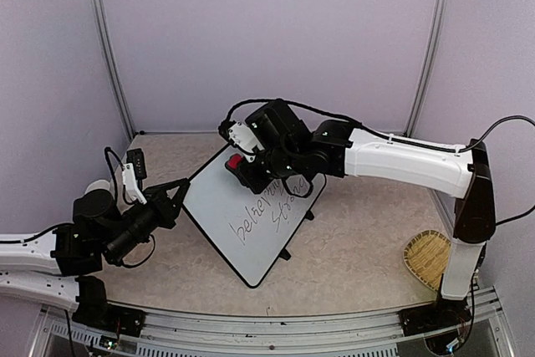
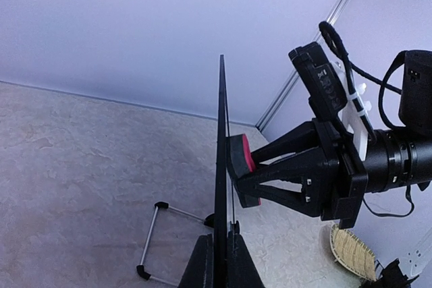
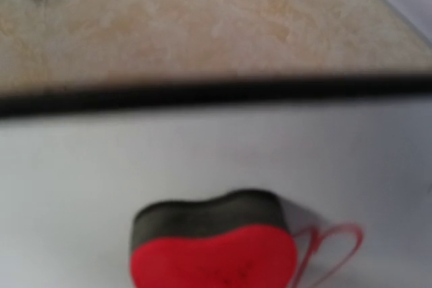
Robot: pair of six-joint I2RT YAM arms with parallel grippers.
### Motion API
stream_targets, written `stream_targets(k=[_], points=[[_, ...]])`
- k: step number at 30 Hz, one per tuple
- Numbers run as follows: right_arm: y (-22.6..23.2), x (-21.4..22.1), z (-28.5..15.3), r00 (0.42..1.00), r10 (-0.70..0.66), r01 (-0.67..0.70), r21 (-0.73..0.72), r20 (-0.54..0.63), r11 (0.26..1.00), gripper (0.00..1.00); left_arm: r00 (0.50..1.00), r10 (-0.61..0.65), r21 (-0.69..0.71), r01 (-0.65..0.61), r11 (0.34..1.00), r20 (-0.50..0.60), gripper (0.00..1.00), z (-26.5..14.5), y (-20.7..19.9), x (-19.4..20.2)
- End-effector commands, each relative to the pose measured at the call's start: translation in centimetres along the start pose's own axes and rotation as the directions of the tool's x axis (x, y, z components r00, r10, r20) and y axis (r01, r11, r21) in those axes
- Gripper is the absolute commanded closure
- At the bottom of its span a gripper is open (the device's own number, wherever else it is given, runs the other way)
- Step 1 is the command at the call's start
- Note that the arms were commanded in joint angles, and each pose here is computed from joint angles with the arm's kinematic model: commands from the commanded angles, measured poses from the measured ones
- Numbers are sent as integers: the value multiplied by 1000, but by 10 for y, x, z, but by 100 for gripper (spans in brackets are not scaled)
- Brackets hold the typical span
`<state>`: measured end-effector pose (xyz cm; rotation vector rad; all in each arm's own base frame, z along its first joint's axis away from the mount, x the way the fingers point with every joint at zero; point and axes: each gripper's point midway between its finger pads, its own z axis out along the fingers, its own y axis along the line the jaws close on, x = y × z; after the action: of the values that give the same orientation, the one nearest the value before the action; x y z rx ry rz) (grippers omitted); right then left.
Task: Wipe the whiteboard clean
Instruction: Erase the whiteboard at the center of the board.
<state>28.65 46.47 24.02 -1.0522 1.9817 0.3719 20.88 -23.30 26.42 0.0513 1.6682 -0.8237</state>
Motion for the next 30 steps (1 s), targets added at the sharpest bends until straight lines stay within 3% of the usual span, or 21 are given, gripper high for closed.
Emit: stream_targets(k=[1,30], points=[[-9,-34,6,996,6,-9,25,93,1000,85,973,103,124,-78,989,-206,100,-7,-11,58],[-4,73,22,995,33,-33,-6,-99,999,86,975,104,125,-80,989,-198,100,-8,-13,53]])
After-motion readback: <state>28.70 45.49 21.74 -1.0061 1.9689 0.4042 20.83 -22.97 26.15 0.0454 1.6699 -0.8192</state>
